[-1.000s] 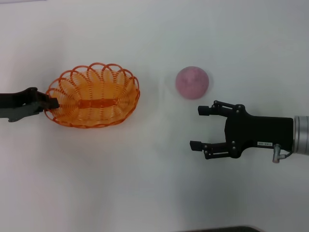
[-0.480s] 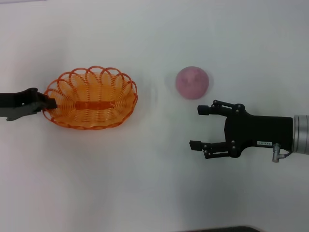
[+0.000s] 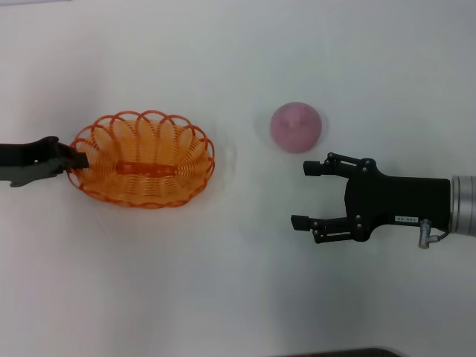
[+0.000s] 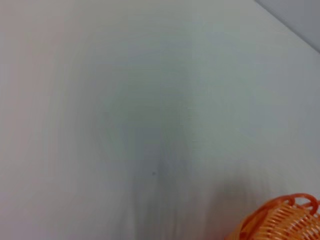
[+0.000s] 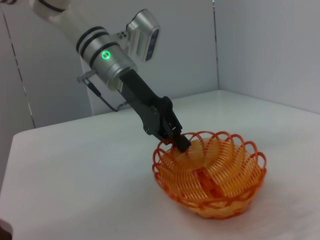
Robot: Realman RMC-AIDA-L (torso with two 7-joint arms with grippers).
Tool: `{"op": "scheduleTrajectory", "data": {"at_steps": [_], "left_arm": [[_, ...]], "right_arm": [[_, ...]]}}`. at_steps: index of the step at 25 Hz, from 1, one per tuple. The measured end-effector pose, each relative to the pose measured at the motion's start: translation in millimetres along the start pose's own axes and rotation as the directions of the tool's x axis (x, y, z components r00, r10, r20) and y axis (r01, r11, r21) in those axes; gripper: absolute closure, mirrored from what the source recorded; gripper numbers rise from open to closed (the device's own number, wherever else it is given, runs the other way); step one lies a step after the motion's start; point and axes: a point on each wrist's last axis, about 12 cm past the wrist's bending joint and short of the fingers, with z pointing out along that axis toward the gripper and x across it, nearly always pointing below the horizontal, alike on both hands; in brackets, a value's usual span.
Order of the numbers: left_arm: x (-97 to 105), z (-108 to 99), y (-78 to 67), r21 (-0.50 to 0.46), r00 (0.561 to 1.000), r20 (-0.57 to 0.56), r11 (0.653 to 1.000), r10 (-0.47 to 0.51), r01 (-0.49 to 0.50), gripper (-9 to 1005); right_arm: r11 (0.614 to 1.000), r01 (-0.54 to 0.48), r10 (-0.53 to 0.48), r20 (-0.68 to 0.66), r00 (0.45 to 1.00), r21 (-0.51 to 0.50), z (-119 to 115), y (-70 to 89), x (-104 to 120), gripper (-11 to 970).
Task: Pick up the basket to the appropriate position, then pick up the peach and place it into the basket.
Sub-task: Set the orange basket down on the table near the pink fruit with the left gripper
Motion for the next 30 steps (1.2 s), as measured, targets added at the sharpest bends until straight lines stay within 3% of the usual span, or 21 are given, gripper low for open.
{"op": "scheduleTrajectory", "data": {"at_steps": [4, 9, 14, 26, 30], "left_arm": [[-0.9, -1.3, 0.2, 0.001, 1.0, 0.006, 1.0, -0.007, 0.007, 922], [1.2, -2.4, 0.9, 0.03, 1.0, 0.027, 1.0, -0.011, 0.01, 787], [2.2, -3.8, 3.0, 0.032, 0.999, 0.034, 0.999, -0.015, 0.014, 549], [3.7, -4.4, 3.7, 0.036, 0.999, 0.029, 0.999, -0.016, 0.015, 114], [3.1, -4.8, 2.8, 0.042, 0.999, 0.034, 0.999, -0.001, 0.0, 112]], "right_arm": [[1.0, 0.0, 0.0, 0.0, 1.0, 0.0, 0.0, 0.0, 0.0, 2], [1.0, 0.0, 0.0, 0.0, 1.0, 0.0, 0.0, 0.0, 0.0, 2], [1.0, 0.001, -0.001, 0.0, 1.0, 0.0, 0.2, -0.2, -0.2, 2], [1.0, 0.003, -0.003, 0.0, 1.0, -0.001, 0.7, -0.7, -0.8, 2], [1.0, 0.003, -0.003, 0.0, 1.0, -0.001, 0.7, -0.7, -0.9, 2]]}}
